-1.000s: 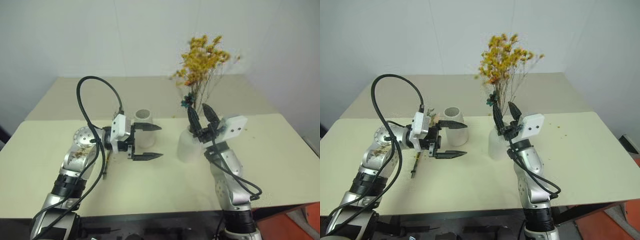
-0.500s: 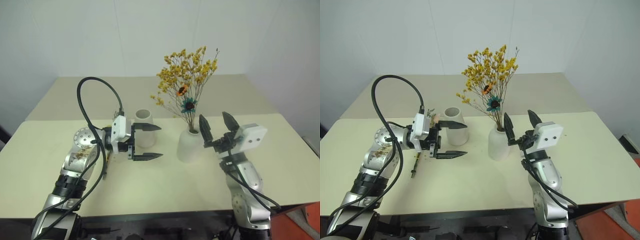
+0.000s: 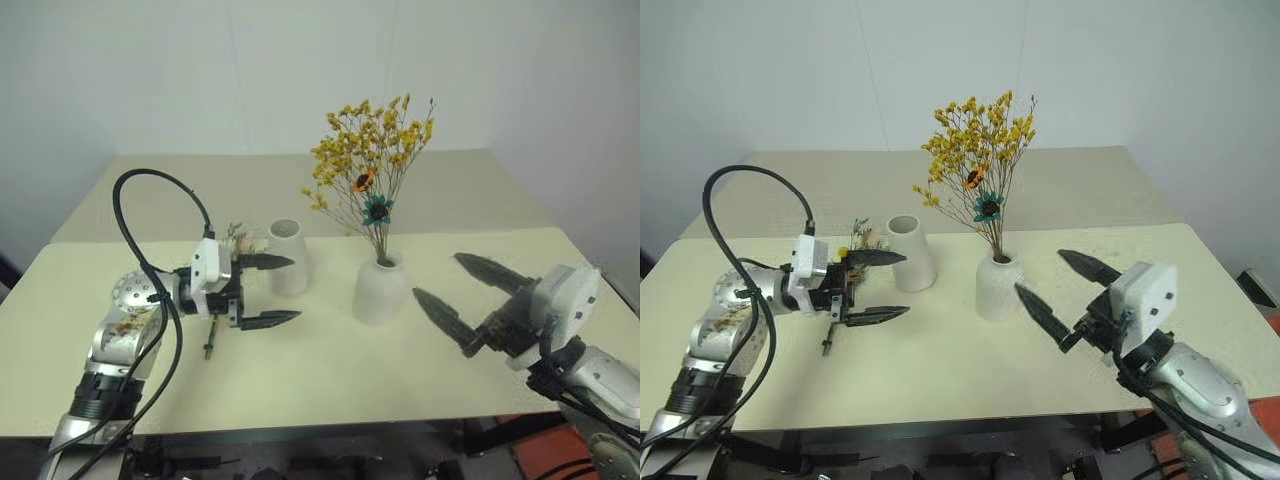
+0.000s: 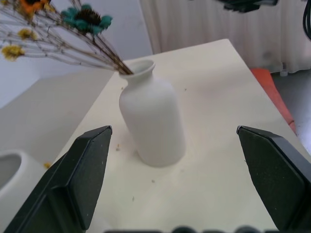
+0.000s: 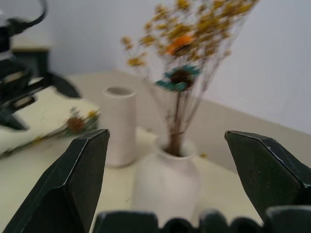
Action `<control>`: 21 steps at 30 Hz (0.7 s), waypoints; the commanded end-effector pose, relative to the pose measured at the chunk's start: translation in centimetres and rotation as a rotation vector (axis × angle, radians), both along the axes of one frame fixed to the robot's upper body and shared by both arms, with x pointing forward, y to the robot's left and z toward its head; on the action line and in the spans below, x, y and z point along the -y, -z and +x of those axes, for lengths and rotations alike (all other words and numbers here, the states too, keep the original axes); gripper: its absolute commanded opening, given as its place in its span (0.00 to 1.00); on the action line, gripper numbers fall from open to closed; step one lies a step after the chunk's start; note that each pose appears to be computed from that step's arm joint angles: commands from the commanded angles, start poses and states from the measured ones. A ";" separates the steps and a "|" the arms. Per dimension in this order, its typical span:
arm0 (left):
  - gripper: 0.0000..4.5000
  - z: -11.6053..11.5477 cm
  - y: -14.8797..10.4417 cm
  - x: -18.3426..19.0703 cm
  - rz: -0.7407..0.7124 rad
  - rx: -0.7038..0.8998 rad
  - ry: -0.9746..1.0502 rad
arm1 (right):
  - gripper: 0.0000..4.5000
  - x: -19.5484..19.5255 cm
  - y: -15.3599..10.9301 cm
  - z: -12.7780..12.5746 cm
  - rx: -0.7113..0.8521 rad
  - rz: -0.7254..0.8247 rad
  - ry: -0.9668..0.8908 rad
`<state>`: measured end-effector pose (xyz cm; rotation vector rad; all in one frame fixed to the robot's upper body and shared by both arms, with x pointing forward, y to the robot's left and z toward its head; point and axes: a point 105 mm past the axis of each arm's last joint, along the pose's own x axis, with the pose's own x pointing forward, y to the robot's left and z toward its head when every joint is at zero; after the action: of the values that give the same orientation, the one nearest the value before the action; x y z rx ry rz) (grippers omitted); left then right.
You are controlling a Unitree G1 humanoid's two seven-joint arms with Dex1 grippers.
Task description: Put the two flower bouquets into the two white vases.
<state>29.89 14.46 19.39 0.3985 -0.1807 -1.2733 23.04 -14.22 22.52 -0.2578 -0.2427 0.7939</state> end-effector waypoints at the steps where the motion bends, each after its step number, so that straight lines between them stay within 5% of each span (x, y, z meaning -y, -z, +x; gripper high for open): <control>1: 1.00 -0.2 -1.3 -1.8 -0.041 0.022 -0.184 | 0.99 -1.5 -0.8 -1.6 -0.017 -0.119 -0.157; 5: 1.00 1.3 -1.2 -3.0 -0.082 -0.049 -0.549 | 0.99 -1.8 -0.4 -1.9 -0.053 -0.300 -0.270; 10: 1.00 1.0 -0.2 -4.0 0.059 -0.065 -0.922 | 0.99 -2.0 -0.8 -1.2 -0.072 -0.366 -0.357; 14: 1.00 1.0 2.0 -5.9 0.156 -0.249 -1.187 | 0.99 -2.2 -1.0 -0.4 -0.106 -0.425 -0.431; 21: 1.00 2.0 3.5 -6.8 0.183 -0.429 -1.378 | 0.99 -2.7 -1.2 0.3 -0.115 -0.503 -0.532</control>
<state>31.72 20.54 15.86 0.2916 0.5099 -0.0376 23.42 -11.58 23.25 -0.5983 0.0219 1.3766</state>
